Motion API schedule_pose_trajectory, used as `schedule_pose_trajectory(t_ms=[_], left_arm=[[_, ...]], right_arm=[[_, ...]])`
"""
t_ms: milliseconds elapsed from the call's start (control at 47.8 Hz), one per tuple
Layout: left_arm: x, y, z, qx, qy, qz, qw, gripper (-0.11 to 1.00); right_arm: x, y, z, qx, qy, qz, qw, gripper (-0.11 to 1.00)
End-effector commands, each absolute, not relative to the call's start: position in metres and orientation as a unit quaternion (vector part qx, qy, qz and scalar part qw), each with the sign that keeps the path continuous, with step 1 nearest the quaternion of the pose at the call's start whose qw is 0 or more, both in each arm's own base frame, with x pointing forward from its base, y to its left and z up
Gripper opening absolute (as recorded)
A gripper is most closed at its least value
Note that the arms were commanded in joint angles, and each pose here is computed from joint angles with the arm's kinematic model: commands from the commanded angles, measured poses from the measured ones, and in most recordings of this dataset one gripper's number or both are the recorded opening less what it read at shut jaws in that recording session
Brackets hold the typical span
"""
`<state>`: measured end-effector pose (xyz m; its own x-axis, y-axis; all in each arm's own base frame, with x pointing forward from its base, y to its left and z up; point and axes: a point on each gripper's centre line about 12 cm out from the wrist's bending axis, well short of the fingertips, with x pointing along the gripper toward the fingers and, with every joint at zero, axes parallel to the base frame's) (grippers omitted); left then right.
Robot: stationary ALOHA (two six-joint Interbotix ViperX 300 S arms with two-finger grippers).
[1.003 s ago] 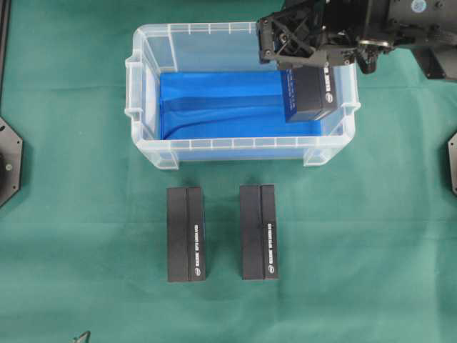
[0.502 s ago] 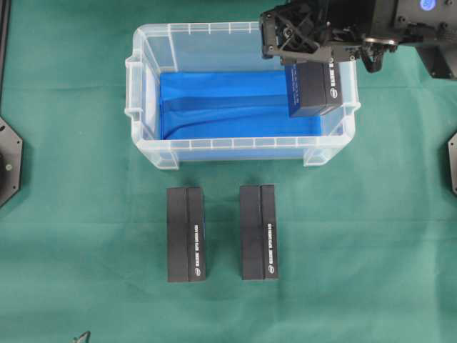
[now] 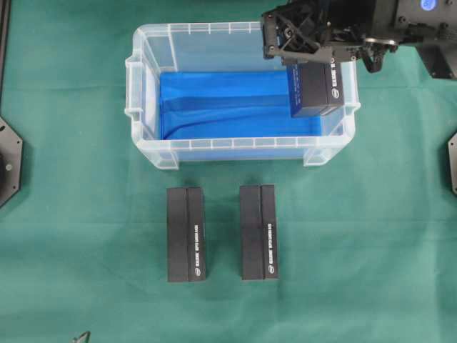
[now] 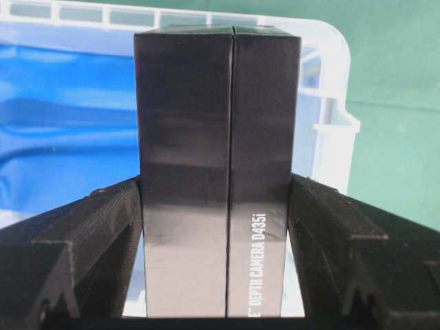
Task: Take the box out of the case with the right arm.
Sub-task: 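Lift the right black box up out of the bin with the right gripper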
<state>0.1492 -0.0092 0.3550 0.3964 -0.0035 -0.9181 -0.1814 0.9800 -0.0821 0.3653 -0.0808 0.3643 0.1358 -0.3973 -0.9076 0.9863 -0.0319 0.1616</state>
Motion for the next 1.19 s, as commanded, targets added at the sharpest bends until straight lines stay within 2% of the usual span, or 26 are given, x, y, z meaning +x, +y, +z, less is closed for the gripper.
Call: schedule_pose_trajectory(t_ms=[0,1171], left_arm=[[0.1509,-0.0083,0.3581,-0.085,0.542,0.056,0.834,0.0],[0.1502,-0.0083,0.3581,-0.086,0.541,0.056,0.835,0.0]], right_arm=[[0.3571,-0.0798,0.3885,0.456,0.31,-0.554,0.624,0.65],[0.3568,-0.0773,0.3895,0.456,0.31,-0.551,0.626,0.65]])
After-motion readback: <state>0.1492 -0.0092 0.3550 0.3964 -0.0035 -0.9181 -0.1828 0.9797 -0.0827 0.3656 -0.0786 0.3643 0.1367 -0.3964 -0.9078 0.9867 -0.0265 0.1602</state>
